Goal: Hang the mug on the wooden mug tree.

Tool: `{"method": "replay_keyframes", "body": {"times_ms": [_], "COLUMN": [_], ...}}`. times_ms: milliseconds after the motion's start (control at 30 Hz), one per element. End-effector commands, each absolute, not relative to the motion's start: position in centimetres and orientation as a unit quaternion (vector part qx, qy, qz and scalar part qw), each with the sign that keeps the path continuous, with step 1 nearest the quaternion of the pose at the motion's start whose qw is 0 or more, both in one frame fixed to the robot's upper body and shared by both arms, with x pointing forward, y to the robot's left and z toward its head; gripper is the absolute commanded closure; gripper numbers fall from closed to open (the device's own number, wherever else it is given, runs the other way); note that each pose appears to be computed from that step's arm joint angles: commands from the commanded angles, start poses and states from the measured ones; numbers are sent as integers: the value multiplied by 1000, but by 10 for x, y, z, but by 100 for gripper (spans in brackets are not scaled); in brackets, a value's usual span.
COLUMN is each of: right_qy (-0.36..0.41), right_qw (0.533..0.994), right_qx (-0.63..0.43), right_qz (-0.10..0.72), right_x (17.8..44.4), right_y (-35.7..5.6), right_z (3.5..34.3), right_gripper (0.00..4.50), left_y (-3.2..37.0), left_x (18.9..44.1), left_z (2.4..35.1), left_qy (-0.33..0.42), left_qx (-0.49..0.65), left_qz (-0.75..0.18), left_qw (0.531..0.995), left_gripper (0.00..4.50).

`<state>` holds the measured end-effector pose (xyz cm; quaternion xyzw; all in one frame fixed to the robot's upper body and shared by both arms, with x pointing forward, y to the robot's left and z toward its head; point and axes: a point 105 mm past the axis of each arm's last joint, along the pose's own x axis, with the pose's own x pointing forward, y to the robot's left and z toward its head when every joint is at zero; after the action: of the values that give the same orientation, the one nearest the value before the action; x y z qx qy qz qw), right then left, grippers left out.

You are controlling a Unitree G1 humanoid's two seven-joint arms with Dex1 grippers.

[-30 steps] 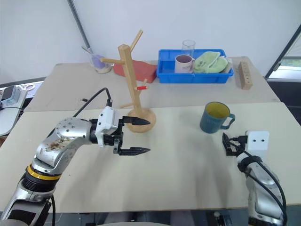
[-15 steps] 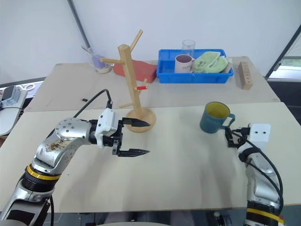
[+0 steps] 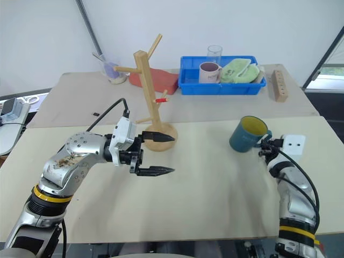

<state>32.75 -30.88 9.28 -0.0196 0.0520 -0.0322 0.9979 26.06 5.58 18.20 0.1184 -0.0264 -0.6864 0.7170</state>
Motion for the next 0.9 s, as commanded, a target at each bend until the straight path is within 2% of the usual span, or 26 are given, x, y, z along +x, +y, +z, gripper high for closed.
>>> {"method": "replay_keyframes", "body": {"times_ms": [33, 100, 200, 300, 400, 567, 700, 900], "right_qy": [13, 4, -21, -47, -61, -73, -99, -125], "right_qw": [999, 998, 979, 937, 886, 808, 735, 708], "right_qx": [-35, -60, -183, -301, -386, -473, -530, -536], "right_qz": [-1, 21, 84, 169, 251, 344, 411, 443], "right_x": [330, 328, 323, 321, 320, 324, 340, 354], "right_y": [-296, -287, -264, -231, -200, -165, -126, -101], "right_z": [118, 127, 159, 198, 224, 241, 253, 267], "right_gripper": [448, 448, 448, 448, 448, 448, 448, 448], "left_y": [62, 68, 82, 99, 114, 130, 123, 119], "left_x": [262, 262, 257, 251, 250, 255, 256, 255], "left_z": [199, 199, 197, 197, 202, 201, 204, 212], "left_qy": [-49, -44, -45, -40, -45, -41, -56, -66], "left_qx": [132, 133, 127, 109, 91, 83, 76, 73], "left_qz": [-671, -661, -639, -619, -594, -561, -553, -545], "left_qw": [728, 737, 757, 777, 798, 823, 828, 832], "left_gripper": [0, 0, 0, 0, 0, 0, 0, 0]}}
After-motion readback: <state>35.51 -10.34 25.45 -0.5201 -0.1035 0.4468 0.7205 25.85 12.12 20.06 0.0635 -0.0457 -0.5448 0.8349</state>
